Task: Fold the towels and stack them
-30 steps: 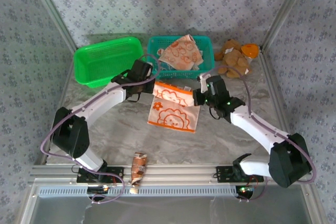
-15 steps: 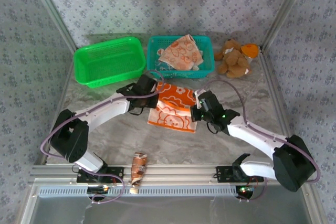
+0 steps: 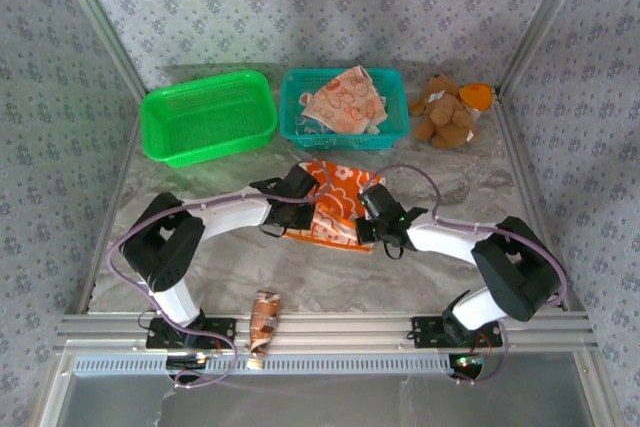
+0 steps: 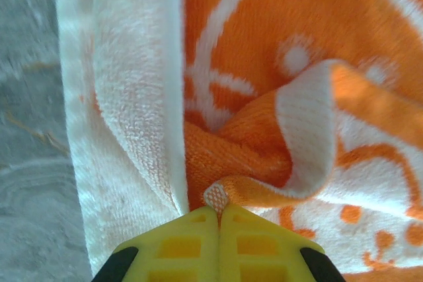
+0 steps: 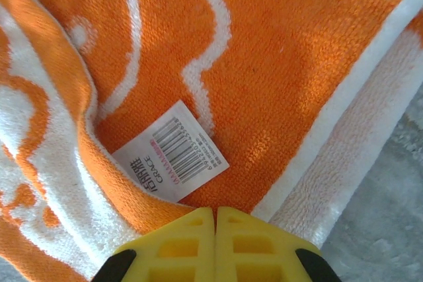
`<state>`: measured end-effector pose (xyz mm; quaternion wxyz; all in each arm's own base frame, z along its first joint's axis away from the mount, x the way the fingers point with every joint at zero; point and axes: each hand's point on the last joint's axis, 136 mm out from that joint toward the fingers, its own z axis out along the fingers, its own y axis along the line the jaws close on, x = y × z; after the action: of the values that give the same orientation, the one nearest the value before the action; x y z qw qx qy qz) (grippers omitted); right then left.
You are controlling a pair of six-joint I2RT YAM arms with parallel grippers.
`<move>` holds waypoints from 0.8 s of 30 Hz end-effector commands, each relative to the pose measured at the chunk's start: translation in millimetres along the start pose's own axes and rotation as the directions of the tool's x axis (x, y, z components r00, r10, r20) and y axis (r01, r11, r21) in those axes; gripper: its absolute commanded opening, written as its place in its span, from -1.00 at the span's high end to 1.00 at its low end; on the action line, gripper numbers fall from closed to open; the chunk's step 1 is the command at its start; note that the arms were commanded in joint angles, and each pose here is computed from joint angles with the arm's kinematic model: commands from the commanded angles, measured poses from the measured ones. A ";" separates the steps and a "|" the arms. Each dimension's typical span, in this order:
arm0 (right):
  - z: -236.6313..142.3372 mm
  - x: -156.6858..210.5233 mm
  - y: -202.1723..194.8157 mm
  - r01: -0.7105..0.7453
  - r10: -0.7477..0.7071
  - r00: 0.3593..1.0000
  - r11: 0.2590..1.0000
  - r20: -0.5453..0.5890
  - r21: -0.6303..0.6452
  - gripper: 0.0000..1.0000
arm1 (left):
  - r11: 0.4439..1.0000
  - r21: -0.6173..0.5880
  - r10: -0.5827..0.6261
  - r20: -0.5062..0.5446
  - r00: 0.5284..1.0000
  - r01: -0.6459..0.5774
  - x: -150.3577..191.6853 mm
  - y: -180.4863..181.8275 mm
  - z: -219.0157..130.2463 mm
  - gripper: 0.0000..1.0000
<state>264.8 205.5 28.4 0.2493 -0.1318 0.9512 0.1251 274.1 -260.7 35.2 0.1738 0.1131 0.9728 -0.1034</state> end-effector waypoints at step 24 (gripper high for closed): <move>-108.4 -12.9 5.9 -0.063 0.065 0.989 0.998 0.133 -0.018 1.00 | 0.998 -0.061 0.039 0.063 0.997 -0.035 13.5 -33.4 -100.0 1.00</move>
<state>203.8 179.3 87.1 0.2579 -0.0882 0.9490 0.1583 201.4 -269.5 87.3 0.1664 0.1158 0.9758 -0.0816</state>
